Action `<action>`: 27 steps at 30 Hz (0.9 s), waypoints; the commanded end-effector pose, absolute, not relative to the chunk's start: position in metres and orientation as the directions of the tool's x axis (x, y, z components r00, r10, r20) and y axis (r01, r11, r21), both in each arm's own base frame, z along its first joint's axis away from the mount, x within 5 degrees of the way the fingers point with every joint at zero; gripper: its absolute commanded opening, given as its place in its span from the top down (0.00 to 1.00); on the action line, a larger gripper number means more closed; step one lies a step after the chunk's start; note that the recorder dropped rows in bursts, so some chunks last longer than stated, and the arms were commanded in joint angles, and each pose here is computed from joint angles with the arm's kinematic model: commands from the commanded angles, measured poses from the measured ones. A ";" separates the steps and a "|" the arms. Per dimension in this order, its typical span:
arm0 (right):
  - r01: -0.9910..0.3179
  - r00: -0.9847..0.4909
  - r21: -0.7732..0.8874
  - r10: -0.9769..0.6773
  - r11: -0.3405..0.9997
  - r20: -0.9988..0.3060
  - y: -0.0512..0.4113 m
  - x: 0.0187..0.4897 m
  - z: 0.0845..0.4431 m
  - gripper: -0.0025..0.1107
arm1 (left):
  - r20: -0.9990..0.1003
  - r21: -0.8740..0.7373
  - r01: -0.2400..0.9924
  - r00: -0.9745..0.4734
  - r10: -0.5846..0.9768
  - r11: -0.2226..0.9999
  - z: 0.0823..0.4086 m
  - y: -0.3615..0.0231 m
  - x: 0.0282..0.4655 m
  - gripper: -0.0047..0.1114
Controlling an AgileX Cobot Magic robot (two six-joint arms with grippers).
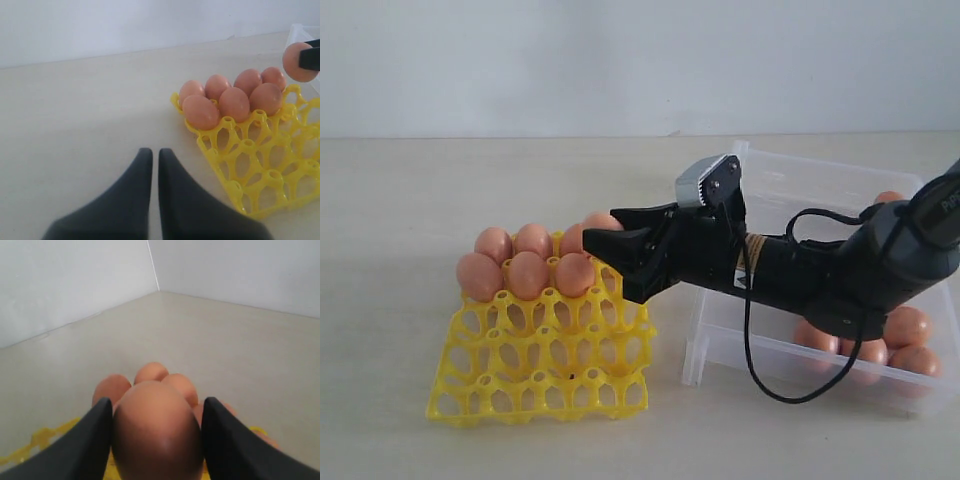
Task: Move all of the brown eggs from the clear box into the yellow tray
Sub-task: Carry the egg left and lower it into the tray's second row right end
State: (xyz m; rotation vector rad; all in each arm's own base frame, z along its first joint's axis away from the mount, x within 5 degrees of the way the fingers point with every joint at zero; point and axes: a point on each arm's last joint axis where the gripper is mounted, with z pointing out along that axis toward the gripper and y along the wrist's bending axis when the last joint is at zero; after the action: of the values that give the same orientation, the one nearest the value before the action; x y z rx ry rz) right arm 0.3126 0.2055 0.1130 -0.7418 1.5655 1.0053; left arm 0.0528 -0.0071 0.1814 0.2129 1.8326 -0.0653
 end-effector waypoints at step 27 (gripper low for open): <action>-0.800 -0.276 0.264 0.060 0.539 -0.959 0.208 0.302 0.100 0.98 | -0.962 0.061 0.183 -0.252 0.106 0.981 0.181 -0.007 0.053 0.92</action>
State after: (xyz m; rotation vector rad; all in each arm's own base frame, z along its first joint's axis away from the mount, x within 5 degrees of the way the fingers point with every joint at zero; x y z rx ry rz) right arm 0.3004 0.2083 0.1004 -0.6646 1.6228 0.9497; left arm 0.0528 -0.0071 0.1814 0.2129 1.8326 -0.0653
